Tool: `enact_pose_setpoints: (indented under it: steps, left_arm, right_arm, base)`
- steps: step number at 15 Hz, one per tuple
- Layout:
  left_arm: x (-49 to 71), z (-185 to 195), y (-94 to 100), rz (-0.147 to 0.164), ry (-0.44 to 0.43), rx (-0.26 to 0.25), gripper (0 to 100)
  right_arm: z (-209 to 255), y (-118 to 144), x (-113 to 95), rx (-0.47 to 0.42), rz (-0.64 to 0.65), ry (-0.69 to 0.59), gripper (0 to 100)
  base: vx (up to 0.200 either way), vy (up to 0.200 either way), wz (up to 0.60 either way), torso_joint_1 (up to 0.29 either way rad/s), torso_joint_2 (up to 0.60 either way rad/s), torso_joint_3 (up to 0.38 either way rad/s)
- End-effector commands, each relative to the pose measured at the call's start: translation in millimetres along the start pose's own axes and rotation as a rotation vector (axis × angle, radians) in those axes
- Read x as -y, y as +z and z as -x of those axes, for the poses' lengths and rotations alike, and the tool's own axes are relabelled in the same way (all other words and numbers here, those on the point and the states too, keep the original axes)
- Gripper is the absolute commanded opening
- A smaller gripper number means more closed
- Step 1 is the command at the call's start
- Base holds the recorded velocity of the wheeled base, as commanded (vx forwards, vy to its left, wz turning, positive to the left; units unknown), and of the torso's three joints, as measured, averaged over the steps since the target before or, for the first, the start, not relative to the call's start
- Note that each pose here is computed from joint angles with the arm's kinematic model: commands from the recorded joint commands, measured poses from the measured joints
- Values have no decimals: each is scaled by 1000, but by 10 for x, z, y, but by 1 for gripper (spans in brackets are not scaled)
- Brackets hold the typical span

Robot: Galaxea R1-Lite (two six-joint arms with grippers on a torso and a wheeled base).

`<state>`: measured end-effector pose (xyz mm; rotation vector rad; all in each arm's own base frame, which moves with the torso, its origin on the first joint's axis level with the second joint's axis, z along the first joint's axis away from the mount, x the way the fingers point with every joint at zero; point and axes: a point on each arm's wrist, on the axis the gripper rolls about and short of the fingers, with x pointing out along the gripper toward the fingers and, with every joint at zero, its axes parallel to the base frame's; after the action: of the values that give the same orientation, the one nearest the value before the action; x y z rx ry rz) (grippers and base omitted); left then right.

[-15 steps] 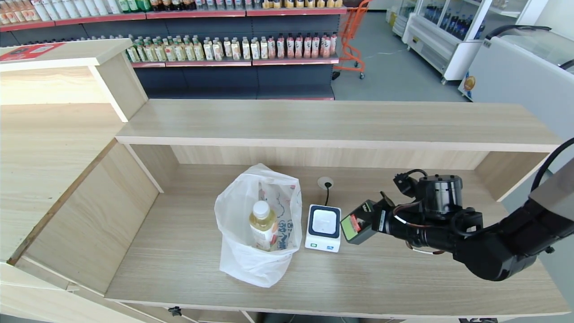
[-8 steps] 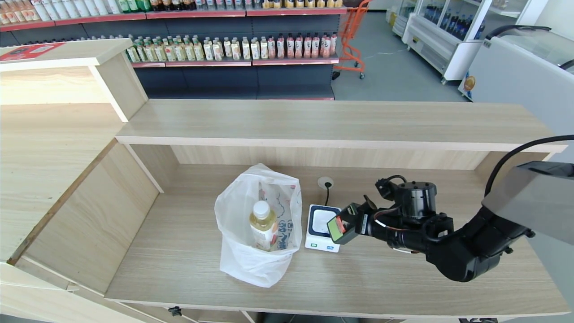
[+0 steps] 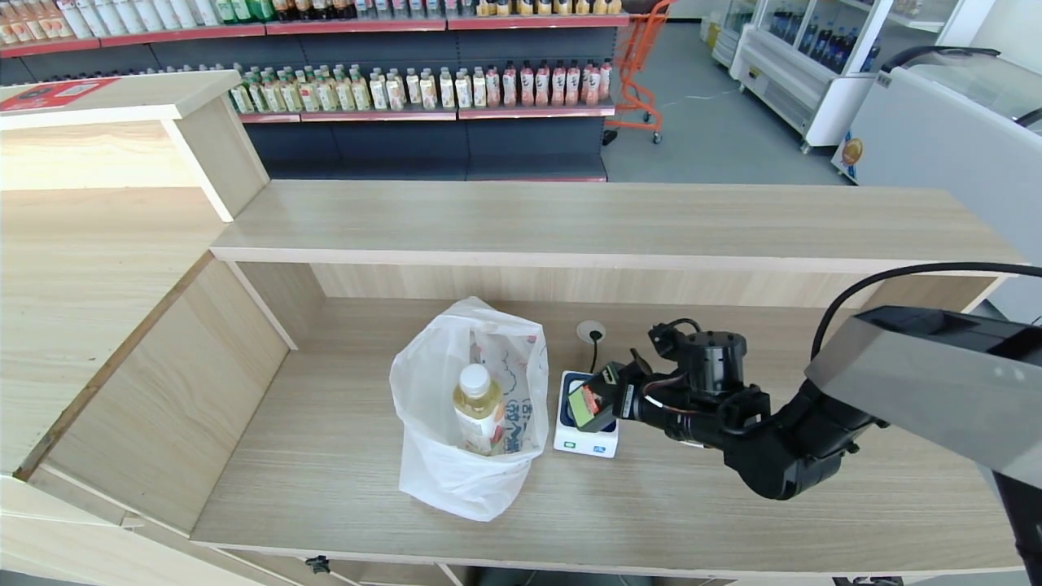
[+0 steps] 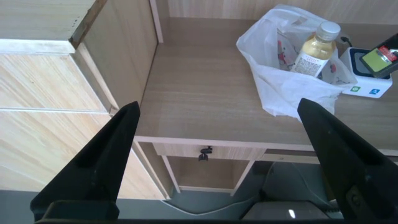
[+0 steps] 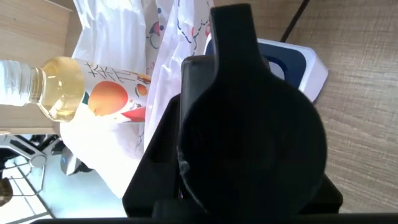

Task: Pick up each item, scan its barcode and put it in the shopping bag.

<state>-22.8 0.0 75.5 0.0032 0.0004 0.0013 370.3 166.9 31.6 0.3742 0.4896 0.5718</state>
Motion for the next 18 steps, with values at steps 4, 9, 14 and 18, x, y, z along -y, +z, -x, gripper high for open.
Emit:
enact_pose_setpoints:
  steps: [4, 9, 14, 18]
  left_arm:
    - [0, 0, 0, 0, 0, 0, 100]
    - [0, 0, 0, 0, 0, 0, 100]
    - [0, 0, 0, -1, 0, 0, 100]
    - [0, 0, 0, -1, 0, 0, 100]
  right_arm:
    - [-75, -49, -7, -11, -6, 4, 0]
    - [941, 530, -430, 148, 75, 40, 0]
    - [1776, 547, -384, 211, 291, -66, 0]
    - [2061, 614, -396, 196, 269, -116, 0]
  base:
    - [0, 0, 0, 0, 0, 0]
    - [0, 0, 0, 0, 0, 0]
    - [0, 0, 0, 0, 0, 0]
    - [-50, 0, 0, 2, 1, 1]
